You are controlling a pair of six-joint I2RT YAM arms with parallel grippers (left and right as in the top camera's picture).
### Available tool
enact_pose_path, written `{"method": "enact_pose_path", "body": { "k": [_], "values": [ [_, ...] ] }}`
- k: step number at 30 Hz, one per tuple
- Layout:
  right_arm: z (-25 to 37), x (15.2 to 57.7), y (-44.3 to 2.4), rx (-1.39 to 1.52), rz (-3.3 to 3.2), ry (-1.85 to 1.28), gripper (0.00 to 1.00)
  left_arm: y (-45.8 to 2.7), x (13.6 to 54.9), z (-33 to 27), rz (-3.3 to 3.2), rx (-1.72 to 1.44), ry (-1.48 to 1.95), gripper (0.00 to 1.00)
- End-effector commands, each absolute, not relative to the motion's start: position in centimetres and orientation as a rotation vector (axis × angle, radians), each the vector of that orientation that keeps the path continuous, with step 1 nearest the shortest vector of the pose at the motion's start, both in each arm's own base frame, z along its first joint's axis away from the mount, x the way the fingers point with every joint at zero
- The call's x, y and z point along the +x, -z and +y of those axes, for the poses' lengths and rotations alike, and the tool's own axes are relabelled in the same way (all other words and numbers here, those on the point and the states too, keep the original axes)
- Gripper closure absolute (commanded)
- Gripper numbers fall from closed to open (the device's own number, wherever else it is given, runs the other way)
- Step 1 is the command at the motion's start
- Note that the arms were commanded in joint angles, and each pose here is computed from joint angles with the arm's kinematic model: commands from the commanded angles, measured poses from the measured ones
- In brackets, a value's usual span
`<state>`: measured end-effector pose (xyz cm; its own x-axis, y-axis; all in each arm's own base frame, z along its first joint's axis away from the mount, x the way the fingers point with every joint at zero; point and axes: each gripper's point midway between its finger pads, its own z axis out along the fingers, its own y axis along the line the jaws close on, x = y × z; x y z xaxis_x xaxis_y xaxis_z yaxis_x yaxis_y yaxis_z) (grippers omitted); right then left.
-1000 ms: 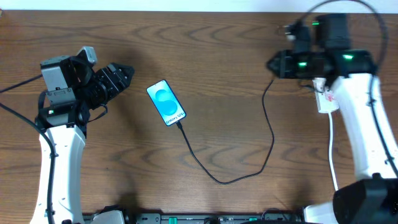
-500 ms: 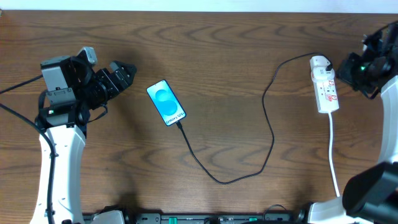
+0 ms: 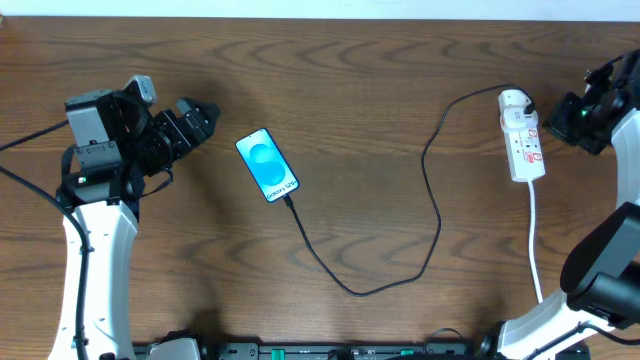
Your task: Plug charger to phone and switch on socket
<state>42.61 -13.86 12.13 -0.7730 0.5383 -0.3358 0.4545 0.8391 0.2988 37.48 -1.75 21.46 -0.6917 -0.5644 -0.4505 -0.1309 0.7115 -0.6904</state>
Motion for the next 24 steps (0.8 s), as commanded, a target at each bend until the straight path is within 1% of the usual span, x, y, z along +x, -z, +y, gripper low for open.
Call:
{"method": "enact_pose_path", "body": {
  "k": [1, 11, 24],
  "values": [
    [-14.1, 42.7, -10.8, 0.738, 2.625, -0.298, 0.99, -22.3, 37.7, -1.6, 2.228, -0.51, 0.825, 0.06],
    [-15.4, 43.0, -7.2, 0.825, 2.649, -0.318, 0.99, -22.3, 37.7, -1.6, 2.228, -0.51, 0.825, 0.06],
    [-16.2, 44.6, -5.7, 0.836, 2.608, -0.318, 0.99, -22.3, 37.7, -1.6, 2.228, -0.51, 0.825, 0.06]
  ]
}}
